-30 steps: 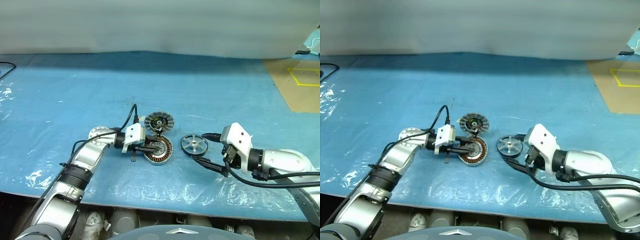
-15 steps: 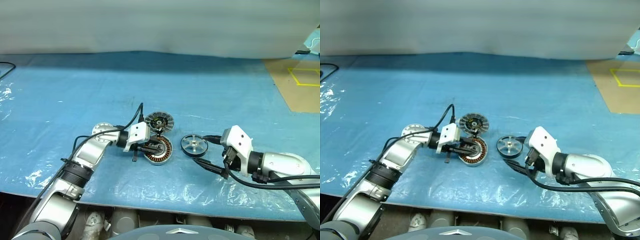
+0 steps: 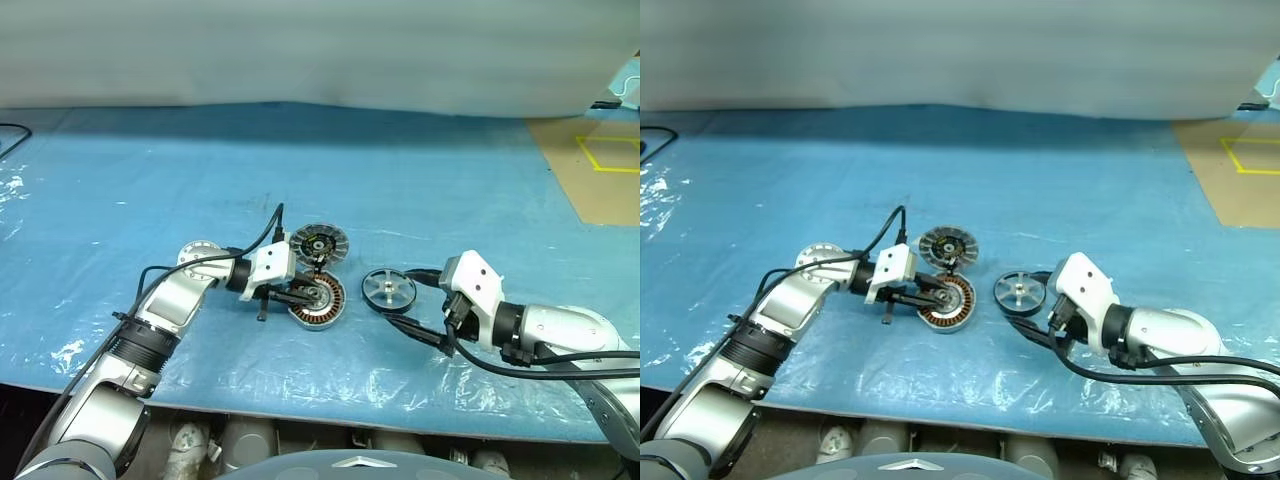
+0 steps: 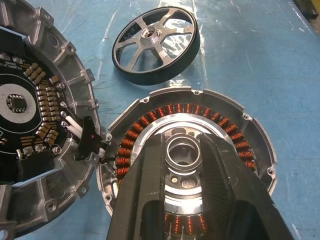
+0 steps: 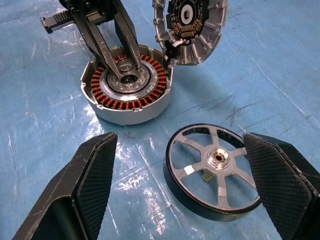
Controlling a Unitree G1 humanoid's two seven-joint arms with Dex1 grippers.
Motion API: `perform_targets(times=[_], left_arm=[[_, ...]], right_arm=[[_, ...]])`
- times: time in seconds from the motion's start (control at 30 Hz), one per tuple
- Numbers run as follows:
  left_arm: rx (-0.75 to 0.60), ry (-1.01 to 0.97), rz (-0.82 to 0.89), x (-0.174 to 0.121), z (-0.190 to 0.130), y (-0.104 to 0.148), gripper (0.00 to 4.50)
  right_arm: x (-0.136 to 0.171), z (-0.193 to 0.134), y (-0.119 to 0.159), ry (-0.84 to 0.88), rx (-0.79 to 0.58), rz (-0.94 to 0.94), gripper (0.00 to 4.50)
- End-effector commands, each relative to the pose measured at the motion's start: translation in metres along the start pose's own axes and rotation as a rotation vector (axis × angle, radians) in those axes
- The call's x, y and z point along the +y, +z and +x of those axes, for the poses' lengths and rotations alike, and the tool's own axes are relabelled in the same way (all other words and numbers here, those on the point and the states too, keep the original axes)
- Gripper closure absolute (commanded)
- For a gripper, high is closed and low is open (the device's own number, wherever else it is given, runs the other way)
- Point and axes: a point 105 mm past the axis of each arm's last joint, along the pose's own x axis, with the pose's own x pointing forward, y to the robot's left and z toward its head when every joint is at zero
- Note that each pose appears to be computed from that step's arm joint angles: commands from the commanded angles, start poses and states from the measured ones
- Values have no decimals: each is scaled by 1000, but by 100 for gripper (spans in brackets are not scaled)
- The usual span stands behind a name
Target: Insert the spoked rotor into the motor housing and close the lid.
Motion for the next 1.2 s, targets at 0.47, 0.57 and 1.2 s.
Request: perform_targets(times=[0.47,0.57,1.2], left_arm=[[20,1,53,-1,4,-5,379],[16,5,53,-1,4,-4,379],[26,102,12,13,4,-10,181]], right_arm=[[-1,-5,4,-8,-10,-43,34],[-1,-5,5,-8,-9,-44,34],[-1,-4,7,-6,-9,-51,34]])
